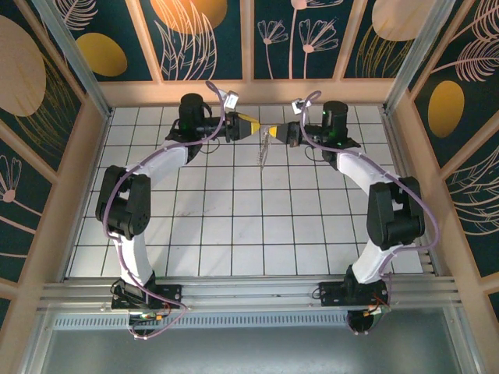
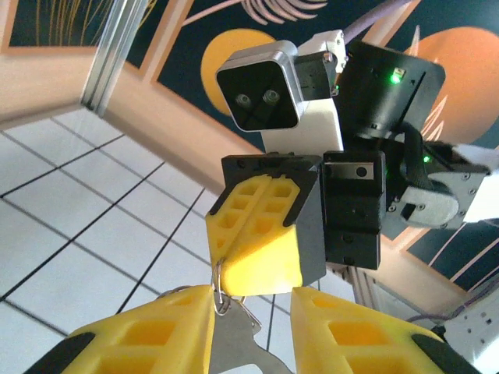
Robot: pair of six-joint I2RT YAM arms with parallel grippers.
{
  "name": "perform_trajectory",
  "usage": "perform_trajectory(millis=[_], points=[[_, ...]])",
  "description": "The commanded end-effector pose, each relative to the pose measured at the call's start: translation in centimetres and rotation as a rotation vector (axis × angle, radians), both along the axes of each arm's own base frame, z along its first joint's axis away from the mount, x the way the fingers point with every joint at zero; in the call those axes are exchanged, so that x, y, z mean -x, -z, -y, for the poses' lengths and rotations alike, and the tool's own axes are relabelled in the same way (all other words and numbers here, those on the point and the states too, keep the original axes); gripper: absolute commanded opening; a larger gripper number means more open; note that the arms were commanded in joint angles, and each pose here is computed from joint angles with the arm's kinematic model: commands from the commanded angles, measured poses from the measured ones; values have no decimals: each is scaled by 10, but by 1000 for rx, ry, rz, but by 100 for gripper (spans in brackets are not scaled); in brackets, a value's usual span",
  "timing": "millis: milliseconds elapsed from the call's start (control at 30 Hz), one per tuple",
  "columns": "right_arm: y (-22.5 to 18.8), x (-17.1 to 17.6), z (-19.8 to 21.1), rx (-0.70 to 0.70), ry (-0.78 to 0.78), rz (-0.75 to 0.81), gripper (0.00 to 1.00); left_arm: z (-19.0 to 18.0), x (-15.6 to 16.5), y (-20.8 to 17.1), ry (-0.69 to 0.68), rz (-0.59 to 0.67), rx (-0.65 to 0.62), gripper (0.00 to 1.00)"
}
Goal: Put the keys on the keyring
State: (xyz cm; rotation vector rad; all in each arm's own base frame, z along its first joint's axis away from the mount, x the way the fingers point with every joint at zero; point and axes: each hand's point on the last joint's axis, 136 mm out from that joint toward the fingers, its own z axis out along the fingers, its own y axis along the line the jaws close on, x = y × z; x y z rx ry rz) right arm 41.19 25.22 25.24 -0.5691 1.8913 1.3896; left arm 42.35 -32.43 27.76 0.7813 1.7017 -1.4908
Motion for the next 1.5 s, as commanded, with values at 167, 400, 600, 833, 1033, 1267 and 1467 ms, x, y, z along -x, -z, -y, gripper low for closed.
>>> perform_trajectory(millis=[167,400,600,833,1033,1267,1467], points=[[6,6,-5,25,-115,12,0,-2,-10,34,51,-20,-85,31],[13,5,-7,32,-139,3,0,3,-15,48,82,-59,-82,31],[16,3,-12,28,-152,-3,0,4,-14,50,92,-73,-70,31],[15,2,-15,27,-156,-1,0,5,-13,51,94,-86,-49,31],[13,3,-19,26,-162,5,0,10,-9,49,107,-81,-45,31],[9,2,-24,24,-167,12,0,13,-4,48,120,-78,-45,31],[9,1,-27,27,-164,12,0,15,0,47,127,-73,-44,31]])
